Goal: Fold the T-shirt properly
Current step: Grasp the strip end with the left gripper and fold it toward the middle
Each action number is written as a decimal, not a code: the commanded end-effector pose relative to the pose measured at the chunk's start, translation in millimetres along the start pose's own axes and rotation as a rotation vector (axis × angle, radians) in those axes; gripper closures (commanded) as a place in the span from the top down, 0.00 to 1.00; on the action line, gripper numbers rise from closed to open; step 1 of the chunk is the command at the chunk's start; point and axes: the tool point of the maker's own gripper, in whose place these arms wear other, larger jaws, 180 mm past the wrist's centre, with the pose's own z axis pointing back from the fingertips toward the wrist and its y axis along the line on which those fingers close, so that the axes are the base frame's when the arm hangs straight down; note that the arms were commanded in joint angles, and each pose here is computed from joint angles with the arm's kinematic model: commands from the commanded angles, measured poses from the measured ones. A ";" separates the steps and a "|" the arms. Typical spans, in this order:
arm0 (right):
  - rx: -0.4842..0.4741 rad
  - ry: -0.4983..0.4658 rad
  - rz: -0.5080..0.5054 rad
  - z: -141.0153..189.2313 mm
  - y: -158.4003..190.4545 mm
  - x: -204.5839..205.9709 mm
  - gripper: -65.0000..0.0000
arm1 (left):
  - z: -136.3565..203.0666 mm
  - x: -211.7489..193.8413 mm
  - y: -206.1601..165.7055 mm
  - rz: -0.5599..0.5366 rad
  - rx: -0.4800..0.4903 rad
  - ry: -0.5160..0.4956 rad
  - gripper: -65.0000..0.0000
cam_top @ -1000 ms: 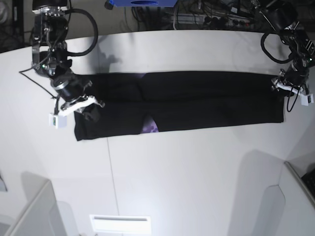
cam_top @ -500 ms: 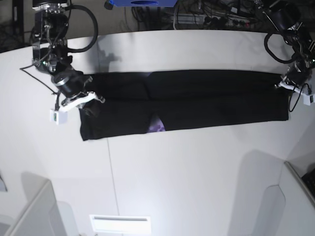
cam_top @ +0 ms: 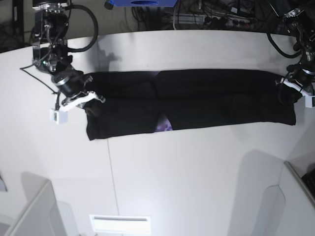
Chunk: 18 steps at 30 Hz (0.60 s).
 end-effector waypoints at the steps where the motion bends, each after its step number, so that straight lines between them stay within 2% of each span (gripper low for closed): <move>1: 0.020 -0.041 0.014 2.8 5.4 12.6 0.00 | 5.5 19.7 -4.7 -0.042 -0.012 -0.055 0.00; 10: 0.020 -0.041 0.014 2.8 5.4 12.6 0.00 | 16.0 24.0 -95.9 -0.151 -0.188 -0.092 0.00; 18: 0.018 -0.044 0.013 3.1 4.6 13.4 0.00 | 5.8 10.3 -142.8 -0.137 -0.280 -0.049 0.00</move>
